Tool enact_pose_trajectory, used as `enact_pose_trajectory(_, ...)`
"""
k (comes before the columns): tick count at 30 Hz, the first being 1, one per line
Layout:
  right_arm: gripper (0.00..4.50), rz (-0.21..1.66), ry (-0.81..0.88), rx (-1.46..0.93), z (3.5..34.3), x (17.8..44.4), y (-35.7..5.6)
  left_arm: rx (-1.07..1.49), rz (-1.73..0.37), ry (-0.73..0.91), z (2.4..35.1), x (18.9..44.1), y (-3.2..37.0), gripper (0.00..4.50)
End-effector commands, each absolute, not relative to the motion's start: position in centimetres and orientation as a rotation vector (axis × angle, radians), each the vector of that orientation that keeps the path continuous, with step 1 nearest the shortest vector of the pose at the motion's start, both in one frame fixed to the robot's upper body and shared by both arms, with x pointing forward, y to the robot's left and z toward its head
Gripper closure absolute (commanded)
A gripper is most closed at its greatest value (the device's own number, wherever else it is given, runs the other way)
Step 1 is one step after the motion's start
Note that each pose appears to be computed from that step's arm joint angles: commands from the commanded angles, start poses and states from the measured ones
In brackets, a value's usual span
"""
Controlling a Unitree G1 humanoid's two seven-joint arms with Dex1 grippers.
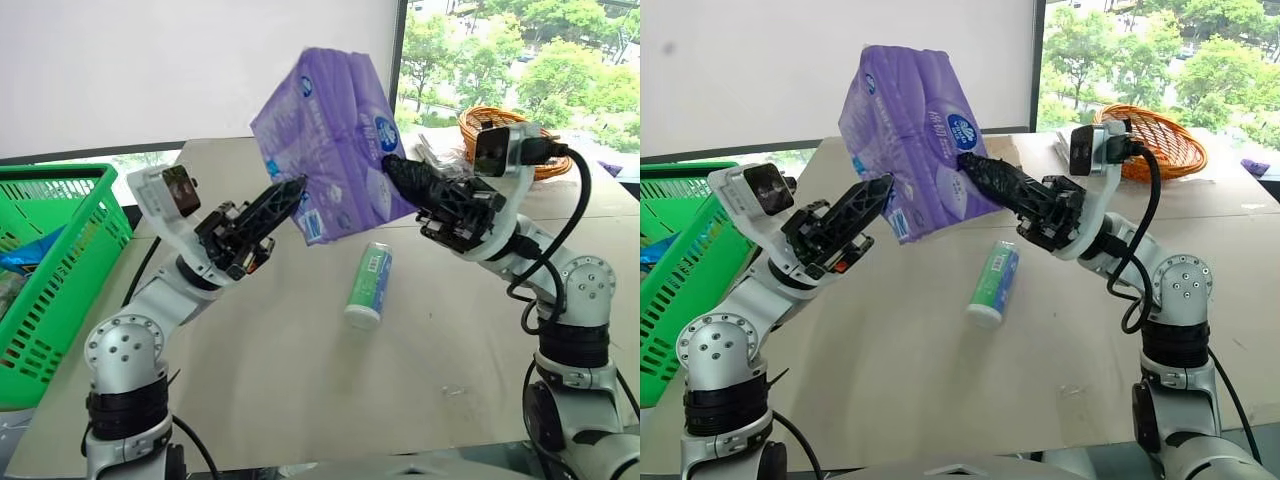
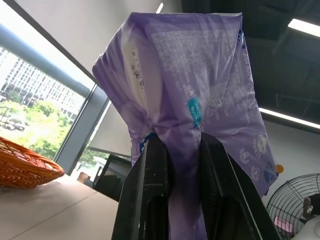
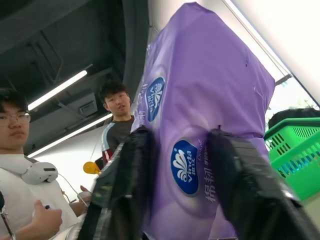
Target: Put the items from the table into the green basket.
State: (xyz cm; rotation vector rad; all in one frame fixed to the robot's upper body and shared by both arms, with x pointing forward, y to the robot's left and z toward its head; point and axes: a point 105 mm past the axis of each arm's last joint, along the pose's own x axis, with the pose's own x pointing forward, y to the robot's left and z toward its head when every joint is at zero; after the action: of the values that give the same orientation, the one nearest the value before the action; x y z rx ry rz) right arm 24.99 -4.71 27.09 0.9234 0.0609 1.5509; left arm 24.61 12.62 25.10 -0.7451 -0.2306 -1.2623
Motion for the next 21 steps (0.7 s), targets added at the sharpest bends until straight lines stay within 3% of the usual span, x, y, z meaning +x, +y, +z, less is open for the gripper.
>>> enact_pose_trajectory(1, 1.22, 1.526, 0.069, 0.886, 26.8, 25.1, -4.9, -0.715, -1.268, -0.262, 25.9, 24.3, 12.3, 4.22)
enact_pose_trajectory(5, 1.22, 1.411, 0.073, 0.811, 25.2, 26.4, -7.1, -0.649, -1.111, -0.309, 26.3, 25.5, 14.5, 4.22)
enact_pose_trajectory(10, 1.22, 1.306, 0.067, 0.277, 21.6, 27.1, -10.0, -0.379, -0.792, -0.365, 28.0, 26.6, 19.6, 4.22)
enact_pose_trajectory(12, 1.22, 1.341, 0.043, 0.055, 20.6, 26.4, -10.9, -0.200, -0.590, -0.387, 29.2, 27.1, 22.7, 4.22)
enact_pose_trajectory(15, 1.22, 1.384, -0.017, -0.057, 20.8, 26.0, -11.4, 0.038, -0.244, -0.372, 30.3, 27.7, 28.3, 4.22)
enact_pose_trajectory(18, 1.22, 1.427, -0.078, -0.045, 22.1, 25.7, -11.2, 0.379, 0.198, -0.374, 32.0, 26.3, 35.6, 4.22)
enact_pose_trajectory(21, 1.22, 1.470, -0.113, -0.012, 22.9, 25.6, -10.4, 0.519, 0.516, -0.415, 33.2, 23.2, 40.8, 4.22)
